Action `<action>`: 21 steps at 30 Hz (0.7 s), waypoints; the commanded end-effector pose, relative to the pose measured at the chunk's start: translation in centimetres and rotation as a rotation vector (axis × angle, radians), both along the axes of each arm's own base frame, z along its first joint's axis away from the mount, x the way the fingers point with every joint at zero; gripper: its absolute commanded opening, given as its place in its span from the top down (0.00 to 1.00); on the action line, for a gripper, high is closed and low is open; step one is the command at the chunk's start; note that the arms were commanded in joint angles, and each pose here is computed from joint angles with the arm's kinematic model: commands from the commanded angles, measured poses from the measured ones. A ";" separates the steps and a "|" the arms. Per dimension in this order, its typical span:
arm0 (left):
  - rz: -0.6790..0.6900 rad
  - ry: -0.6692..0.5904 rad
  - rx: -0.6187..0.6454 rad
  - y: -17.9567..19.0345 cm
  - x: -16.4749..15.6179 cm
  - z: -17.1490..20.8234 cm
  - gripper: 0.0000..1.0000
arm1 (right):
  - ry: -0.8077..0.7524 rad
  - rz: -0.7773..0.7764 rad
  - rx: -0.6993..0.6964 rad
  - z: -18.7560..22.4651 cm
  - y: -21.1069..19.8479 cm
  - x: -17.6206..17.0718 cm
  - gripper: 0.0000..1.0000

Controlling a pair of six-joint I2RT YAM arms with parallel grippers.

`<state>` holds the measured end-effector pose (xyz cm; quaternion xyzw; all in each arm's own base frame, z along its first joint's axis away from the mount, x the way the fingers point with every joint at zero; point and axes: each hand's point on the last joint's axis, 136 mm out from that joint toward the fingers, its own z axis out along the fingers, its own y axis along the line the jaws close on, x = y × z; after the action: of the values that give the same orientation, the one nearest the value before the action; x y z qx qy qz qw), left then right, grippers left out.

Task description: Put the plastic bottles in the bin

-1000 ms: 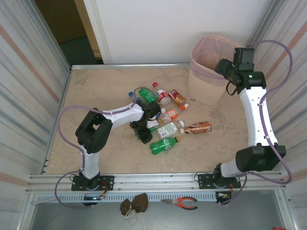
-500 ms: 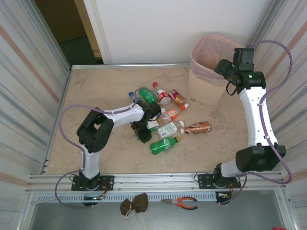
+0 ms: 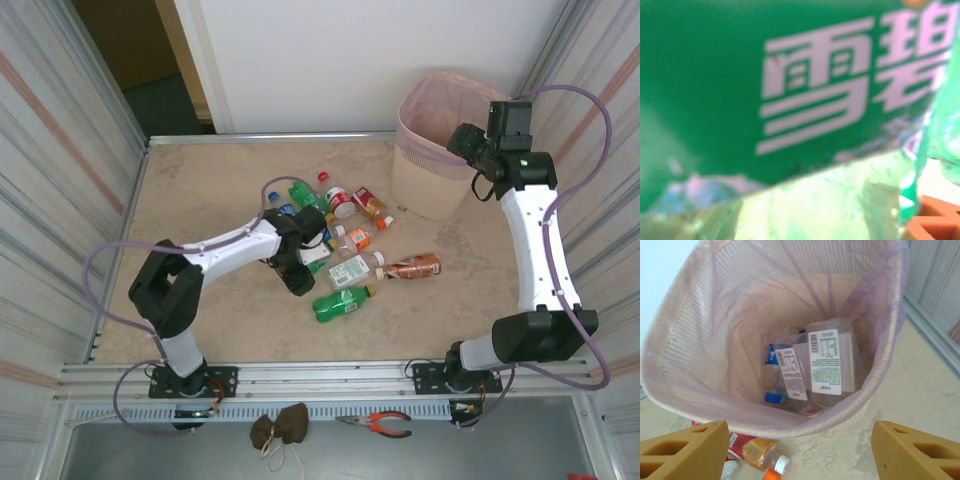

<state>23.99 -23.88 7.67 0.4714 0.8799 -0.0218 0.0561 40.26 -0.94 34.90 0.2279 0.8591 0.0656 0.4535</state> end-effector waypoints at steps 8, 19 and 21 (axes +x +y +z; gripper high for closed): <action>-0.011 -0.141 -0.552 -5.1 1.4 11.9 0.49 | -0.281 0.484 0.159 5.1 8.5 -2.2 0.25; -0.210 -0.258 -1.071 -8.3 -0.9 25.1 0.49 | -0.617 1.025 0.193 11.5 16.7 -9.7 0.18; -0.269 -0.265 -1.149 -8.7 -1.8 27.4 0.49 | -0.679 1.137 0.150 12.3 18.4 -12.0 0.16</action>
<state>24.03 -31.61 30.38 0.4525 0.7188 -0.3711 0.3753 32.68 14.77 43.59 -0.1355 0.7282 0.4012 0.5389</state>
